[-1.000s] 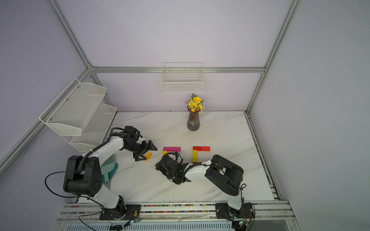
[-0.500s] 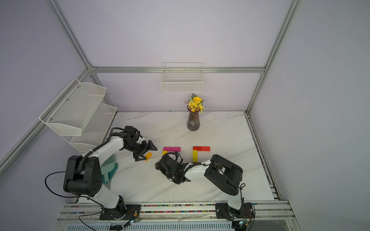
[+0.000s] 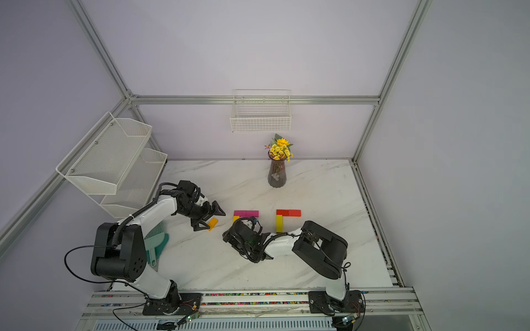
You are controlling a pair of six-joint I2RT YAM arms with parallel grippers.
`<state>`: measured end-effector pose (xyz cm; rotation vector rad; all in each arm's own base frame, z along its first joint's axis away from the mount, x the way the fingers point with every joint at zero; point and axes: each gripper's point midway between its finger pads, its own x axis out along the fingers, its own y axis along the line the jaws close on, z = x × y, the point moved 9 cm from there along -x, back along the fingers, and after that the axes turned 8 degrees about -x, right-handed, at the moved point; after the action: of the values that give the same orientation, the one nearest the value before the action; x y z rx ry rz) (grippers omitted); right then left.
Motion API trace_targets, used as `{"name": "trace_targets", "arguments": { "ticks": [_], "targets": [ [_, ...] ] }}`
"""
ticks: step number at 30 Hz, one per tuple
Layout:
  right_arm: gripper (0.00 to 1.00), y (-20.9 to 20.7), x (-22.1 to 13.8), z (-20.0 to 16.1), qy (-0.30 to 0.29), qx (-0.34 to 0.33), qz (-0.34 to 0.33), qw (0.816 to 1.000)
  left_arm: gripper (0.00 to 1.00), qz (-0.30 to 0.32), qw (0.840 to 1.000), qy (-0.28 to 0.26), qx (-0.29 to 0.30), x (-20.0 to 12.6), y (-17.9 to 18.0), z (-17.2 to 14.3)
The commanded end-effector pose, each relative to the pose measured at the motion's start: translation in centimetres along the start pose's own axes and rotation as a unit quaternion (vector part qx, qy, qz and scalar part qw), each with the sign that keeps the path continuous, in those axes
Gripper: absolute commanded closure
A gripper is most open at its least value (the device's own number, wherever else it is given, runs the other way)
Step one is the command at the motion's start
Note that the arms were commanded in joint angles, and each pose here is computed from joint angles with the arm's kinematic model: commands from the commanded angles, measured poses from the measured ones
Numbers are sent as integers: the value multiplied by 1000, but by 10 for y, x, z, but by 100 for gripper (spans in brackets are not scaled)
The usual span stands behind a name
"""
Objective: Assemble the letter c with building blocks
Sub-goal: Assemble the building block at the center of the board.
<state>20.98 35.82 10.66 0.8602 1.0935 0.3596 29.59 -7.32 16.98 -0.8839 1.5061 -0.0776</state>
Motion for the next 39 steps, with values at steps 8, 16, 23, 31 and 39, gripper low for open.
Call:
{"name": "trace_targets", "arguments": {
  "ticks": [8, 16, 23, 31, 39],
  "targets": [
    [25, -35, -2, -4, 8, 11, -69, 998, 0, -16, 1000, -14, 1, -7, -8, 6],
    [25, -33, 3, -3, 10, 12, -69, 997, 0, -15, 1000, -15, 1, -8, -8, 5],
    [25, -34, 5, 0, 6, 13, -71, 997, 0, -15, 1000, -15, 1, -9, -8, 5],
    [25, -34, 7, 0, 5, 14, -72, 997, 0, -14, 1000, -15, 2, -8, -8, 5],
    [25, -35, 8, 3, 4, 16, -74, 997, 0, -13, 1000, -13, 2, -7, -7, 6]
  ]
}}
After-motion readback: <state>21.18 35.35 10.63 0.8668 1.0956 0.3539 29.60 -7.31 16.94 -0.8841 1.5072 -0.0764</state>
